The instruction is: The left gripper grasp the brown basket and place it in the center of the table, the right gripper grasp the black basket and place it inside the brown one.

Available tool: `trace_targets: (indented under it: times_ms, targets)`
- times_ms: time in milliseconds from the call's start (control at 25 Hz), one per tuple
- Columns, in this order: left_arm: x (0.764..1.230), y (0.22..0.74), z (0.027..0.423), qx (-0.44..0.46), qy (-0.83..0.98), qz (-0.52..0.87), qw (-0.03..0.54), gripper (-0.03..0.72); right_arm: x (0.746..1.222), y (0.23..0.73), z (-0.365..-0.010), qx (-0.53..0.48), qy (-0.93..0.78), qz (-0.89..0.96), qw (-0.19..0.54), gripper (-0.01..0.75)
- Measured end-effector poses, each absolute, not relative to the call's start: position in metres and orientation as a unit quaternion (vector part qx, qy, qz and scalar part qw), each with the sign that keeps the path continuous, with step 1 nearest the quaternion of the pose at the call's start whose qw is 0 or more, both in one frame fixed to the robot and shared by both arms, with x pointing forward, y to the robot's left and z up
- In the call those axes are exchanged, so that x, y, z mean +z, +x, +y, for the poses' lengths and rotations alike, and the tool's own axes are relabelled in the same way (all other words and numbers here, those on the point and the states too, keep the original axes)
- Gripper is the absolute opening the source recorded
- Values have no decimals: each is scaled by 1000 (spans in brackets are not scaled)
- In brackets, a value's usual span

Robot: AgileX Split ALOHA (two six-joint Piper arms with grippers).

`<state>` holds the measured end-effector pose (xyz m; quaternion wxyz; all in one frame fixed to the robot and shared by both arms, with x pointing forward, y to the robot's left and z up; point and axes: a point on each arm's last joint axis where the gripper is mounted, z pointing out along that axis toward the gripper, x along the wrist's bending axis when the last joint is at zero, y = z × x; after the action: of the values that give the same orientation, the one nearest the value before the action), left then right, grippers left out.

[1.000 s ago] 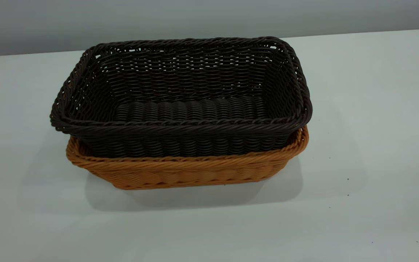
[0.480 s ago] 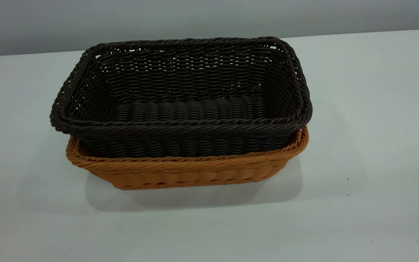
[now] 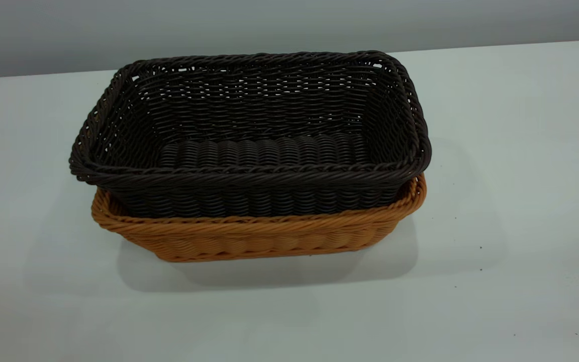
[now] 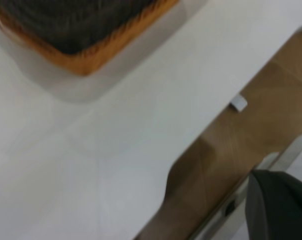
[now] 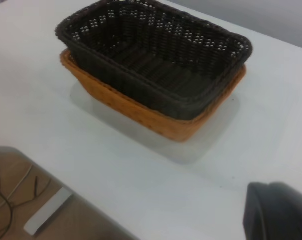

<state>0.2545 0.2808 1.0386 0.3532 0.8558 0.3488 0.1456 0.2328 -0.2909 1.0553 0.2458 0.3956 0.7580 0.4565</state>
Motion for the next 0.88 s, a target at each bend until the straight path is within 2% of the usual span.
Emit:
trace_targets:
  times_ms: [160,880]
  targets:
    - [1041,249,286,167,837,341,394,-1,1054,231,-289,458,399,761,228,3]
    - [1036,248,287,176,831,335,409,-1,1048,234,-290,452,412,758,228,3]
